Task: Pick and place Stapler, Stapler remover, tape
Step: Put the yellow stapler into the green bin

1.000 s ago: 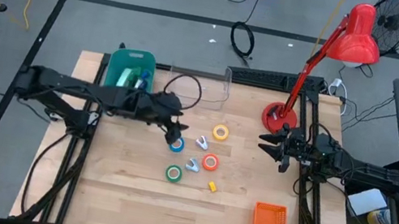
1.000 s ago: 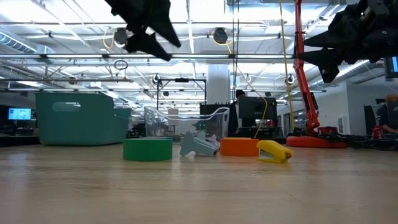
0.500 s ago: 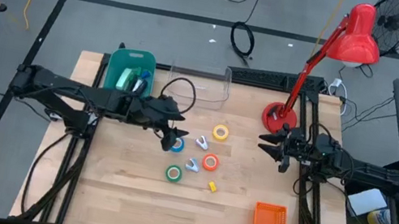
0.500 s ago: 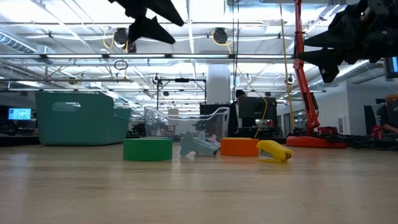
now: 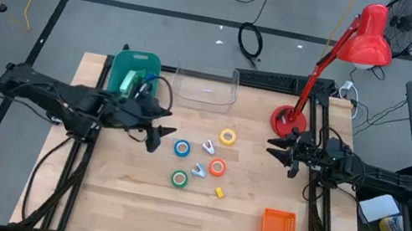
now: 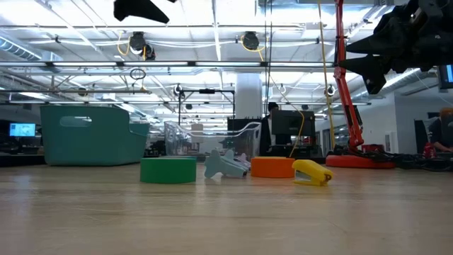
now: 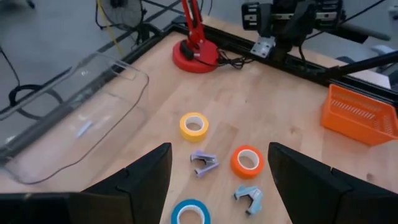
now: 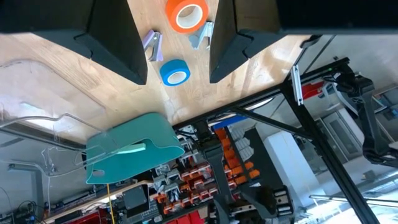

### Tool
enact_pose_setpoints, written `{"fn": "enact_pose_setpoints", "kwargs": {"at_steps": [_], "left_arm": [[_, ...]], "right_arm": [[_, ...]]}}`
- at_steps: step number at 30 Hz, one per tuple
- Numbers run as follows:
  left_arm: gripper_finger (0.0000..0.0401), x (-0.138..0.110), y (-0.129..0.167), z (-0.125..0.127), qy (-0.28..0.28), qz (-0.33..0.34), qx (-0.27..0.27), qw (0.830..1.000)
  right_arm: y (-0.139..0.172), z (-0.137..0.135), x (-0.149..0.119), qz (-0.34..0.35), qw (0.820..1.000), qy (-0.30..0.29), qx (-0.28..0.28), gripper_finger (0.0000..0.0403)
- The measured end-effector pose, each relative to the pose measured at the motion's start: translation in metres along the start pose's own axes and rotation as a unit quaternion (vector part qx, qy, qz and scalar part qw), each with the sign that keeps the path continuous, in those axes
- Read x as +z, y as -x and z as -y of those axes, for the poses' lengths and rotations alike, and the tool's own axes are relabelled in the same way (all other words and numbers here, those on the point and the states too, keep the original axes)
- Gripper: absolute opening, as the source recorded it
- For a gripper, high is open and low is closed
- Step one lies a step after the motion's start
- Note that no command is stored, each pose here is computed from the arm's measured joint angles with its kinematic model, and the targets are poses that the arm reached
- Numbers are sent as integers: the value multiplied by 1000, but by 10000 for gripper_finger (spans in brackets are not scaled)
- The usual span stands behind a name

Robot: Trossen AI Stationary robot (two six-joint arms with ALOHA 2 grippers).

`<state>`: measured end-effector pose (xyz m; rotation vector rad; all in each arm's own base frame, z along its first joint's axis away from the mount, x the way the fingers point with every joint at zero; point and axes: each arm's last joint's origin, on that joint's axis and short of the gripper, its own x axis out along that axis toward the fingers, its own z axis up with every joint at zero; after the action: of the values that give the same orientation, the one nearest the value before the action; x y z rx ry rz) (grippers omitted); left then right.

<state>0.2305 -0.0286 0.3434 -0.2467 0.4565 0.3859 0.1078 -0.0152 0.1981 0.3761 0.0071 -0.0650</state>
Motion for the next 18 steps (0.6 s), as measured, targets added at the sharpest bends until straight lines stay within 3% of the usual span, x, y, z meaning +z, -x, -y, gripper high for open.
{"fn": "enact_pose_setpoints", "kwargs": {"at_steps": [10, 18], "left_arm": [[271, -10, 23, -4, 0, -8, 1, 1000], [271, -53, 28, -21, 27, 24, -24, 999]], "right_arm": [[0, 0, 1, 4, 999, -39, 1, 166], [0, 0, 1, 3, 999, -43, 1, 166]]}}
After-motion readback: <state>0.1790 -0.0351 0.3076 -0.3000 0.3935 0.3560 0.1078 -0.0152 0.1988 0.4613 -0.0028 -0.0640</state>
